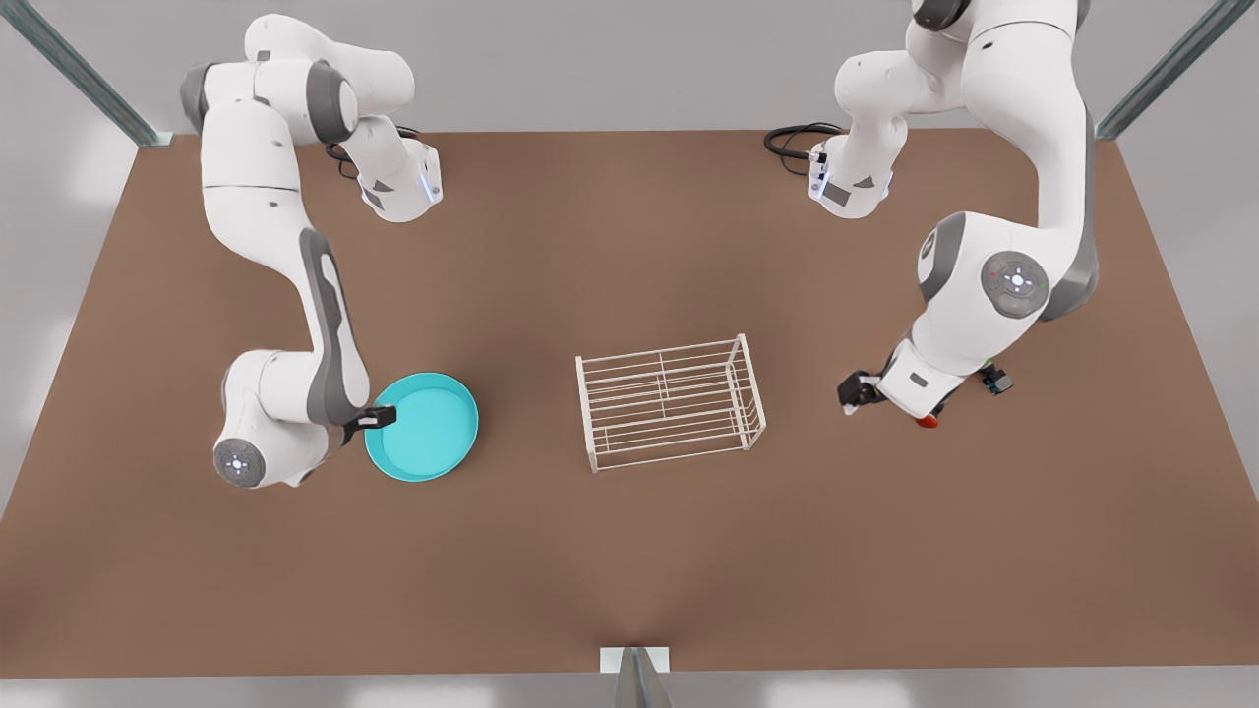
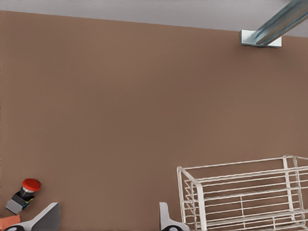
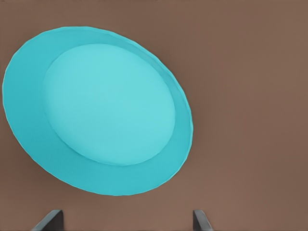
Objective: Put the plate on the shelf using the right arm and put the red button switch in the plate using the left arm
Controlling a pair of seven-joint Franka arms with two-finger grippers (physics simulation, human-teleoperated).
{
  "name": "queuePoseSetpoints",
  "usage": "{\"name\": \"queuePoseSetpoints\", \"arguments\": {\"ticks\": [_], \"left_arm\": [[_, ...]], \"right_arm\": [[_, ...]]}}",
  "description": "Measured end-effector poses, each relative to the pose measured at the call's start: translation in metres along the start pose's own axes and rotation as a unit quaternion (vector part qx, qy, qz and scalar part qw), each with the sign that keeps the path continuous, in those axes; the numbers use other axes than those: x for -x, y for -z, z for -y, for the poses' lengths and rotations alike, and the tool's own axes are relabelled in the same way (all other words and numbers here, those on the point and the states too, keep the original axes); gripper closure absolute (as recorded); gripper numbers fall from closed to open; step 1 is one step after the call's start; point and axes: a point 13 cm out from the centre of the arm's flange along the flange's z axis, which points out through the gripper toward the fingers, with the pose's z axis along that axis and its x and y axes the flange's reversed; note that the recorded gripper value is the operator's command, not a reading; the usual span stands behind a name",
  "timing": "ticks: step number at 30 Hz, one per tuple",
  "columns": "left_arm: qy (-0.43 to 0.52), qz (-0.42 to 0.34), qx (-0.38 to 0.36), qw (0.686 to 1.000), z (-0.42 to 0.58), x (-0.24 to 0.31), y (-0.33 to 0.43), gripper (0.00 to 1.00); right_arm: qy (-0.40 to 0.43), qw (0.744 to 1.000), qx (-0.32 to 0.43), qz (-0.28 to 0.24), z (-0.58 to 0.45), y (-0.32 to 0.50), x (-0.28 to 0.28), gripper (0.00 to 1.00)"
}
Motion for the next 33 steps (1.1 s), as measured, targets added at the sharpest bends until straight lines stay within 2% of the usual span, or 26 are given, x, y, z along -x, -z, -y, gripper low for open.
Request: {"name": "queuePoseSetpoints", "arguments": {"ticks": [4, 8, 11, 14, 17, 21, 25, 26, 27, 33], "left_arm": [[-0.017, -0.012, 0.037, 0.999, -0.028, -0.005, -0.025, 0.00], [-0.013, 0.010, 0.042, 0.999, -0.059, 0.013, -0.014, 0.00], [0.002, 0.014, 0.047, 0.999, -0.114, 0.024, -0.009, 0.00], [-0.031, -0.003, 0.052, 0.998, -0.106, 0.017, -0.020, 0.00], [-0.091, -0.035, 0.075, 0.992, -0.086, -0.009, -0.039, 0.00], [-0.138, -0.073, 0.108, 0.982, -0.112, -0.033, -0.059, 0.00], [-0.167, -0.093, 0.115, 0.975, -0.144, -0.043, -0.077, 0.00], [-0.178, -0.095, 0.115, 0.973, -0.145, -0.045, -0.081, 0.00], [-0.188, -0.098, 0.115, 0.970, -0.147, -0.050, -0.086, 0.00], [-0.221, -0.092, 0.113, 0.964, -0.174, -0.082, -0.110, 0.00]], "right_arm": [[-0.034, 0.997, 0.063, 0.041, 0.016, -0.018, 0.026, 0.00], [-0.060, 0.989, 0.108, 0.078, 0.031, -0.035, 0.038, 0.00], [-0.049, 0.990, 0.091, 0.100, 0.041, -0.045, 0.047, 0.00], [-0.040, 0.991, 0.065, 0.110, 0.055, -0.080, 0.041, 0.00], [-0.031, 0.988, 0.053, 0.144, 0.067, -0.083, 0.051, 0.00], [-0.028, 0.982, 0.067, 0.176, 0.067, -0.075, 0.062, 0.00], [-0.027, 0.978, 0.097, 0.185, 0.056, -0.073, 0.065, 0.01], [-0.024, 0.977, 0.100, 0.186, 0.054, -0.073, 0.066, 0.05], [-0.020, 0.977, 0.102, 0.186, 0.051, -0.074, 0.066, 0.27], [0.004, 0.977, 0.104, 0.188, 0.040, -0.076, 0.068, 0.64]]}}
